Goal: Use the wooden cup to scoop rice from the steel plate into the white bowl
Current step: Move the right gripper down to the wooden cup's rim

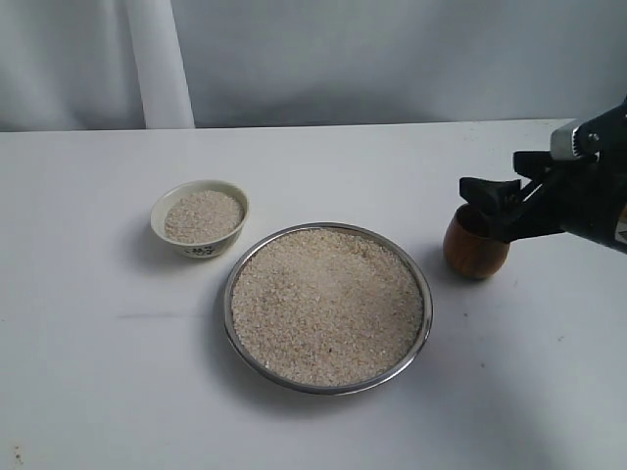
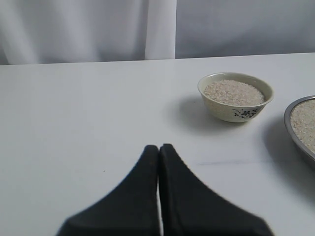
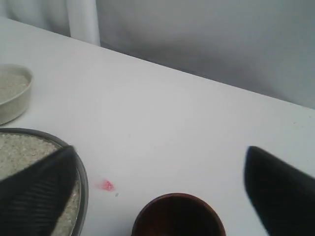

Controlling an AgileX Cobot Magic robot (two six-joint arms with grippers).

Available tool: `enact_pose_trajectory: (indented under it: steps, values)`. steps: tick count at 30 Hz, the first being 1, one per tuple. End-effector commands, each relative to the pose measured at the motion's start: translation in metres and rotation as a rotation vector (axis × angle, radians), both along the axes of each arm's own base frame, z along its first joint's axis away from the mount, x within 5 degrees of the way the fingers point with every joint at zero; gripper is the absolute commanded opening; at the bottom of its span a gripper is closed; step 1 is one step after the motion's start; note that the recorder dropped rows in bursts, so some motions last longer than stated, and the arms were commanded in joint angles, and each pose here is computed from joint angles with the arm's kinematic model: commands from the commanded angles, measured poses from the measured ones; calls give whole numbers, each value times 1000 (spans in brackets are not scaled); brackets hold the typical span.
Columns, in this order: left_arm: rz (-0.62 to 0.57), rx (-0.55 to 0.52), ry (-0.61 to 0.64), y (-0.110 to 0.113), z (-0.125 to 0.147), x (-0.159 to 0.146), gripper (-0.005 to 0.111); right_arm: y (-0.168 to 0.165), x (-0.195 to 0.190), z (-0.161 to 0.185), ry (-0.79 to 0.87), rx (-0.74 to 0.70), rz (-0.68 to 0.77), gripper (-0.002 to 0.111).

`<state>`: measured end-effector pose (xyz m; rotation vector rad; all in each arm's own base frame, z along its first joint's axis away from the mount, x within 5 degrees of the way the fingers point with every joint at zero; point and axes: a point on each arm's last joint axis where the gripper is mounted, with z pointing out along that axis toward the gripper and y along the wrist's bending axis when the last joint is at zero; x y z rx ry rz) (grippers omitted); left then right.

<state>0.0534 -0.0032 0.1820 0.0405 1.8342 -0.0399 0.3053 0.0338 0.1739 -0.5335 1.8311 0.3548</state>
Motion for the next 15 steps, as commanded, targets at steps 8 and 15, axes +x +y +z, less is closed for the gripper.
enact_pose_trajectory:
  steps: [8,15]
  values:
    - [-5,-3,-4,0,0,0,0,-2,2,-3,-14,18,-30,105]
    - [-6,0,-5,0,0,0,0,-2,0,-10,2,-107,19,105]
